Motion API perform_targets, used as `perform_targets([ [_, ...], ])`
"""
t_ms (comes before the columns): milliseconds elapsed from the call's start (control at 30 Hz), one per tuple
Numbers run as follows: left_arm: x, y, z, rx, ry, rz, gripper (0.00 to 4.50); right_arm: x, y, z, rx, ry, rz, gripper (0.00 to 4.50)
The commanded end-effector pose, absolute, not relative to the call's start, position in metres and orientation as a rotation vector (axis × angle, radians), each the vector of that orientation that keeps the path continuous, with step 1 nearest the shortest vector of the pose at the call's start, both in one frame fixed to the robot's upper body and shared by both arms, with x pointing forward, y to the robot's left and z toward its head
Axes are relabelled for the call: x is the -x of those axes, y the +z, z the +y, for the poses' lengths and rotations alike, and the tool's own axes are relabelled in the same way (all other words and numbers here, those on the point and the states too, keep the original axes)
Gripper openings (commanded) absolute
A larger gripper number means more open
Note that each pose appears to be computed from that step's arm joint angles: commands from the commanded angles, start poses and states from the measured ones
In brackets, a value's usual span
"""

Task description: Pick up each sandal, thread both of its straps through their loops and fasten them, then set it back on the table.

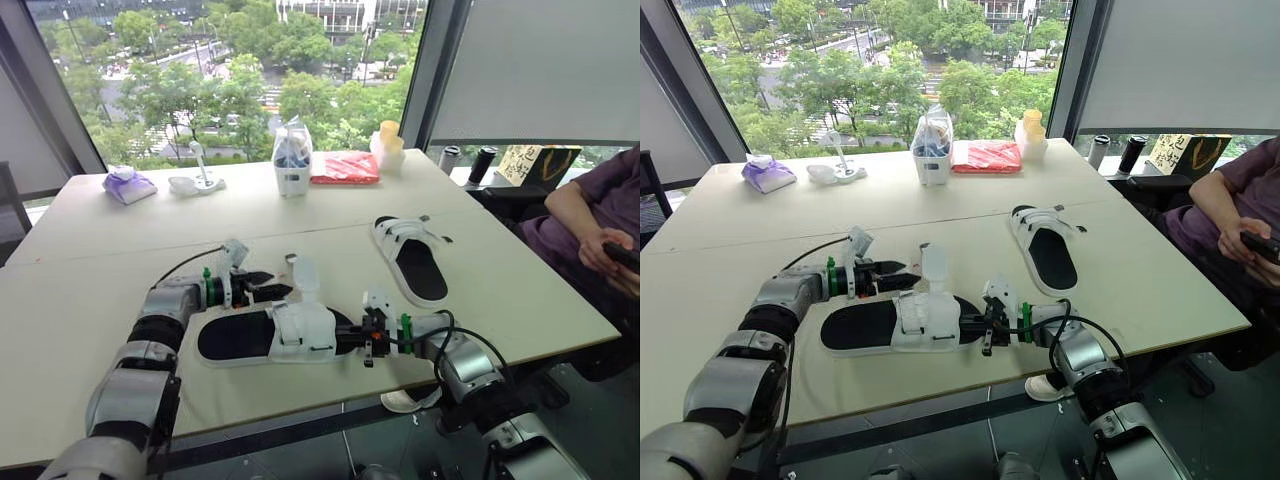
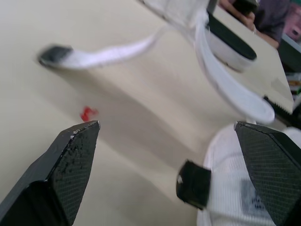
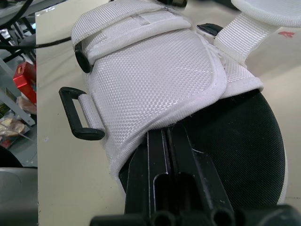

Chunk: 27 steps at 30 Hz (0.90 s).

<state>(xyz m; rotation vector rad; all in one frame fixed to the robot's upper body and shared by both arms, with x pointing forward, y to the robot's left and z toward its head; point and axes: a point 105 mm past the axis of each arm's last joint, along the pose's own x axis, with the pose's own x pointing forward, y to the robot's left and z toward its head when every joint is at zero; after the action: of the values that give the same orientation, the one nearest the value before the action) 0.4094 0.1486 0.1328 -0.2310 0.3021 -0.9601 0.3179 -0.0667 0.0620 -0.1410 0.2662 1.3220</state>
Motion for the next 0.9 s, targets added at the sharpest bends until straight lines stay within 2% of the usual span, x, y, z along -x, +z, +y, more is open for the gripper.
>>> perform_targets([
  [33,-0.418,0.185,0.148,0.283,-0.989,0.157,4.45,-0.313,0.01,-0.086,0.135,1.216,0.503,0.0],
  [167,-0.415,0.193,0.131,0.302,-1.061,0.176,4.45,-0.314,0.01,-0.084,0.142,1.223,0.501,0.0],
  [533,-0.389,0.138,0.115,0.271,-1.144,0.398,4.45,-0.316,0.008,-0.086,0.156,1.21,0.497,0.0],
  [700,-0.392,0.131,0.114,0.294,-1.105,0.397,4.45,-0.316,0.008,-0.087,0.157,1.212,0.499,0.0],
  [900,-0.411,0.126,0.09,0.404,-1.007,0.369,4.45,-0.311,0.005,-0.082,0.153,1.229,0.505,0.0],
])
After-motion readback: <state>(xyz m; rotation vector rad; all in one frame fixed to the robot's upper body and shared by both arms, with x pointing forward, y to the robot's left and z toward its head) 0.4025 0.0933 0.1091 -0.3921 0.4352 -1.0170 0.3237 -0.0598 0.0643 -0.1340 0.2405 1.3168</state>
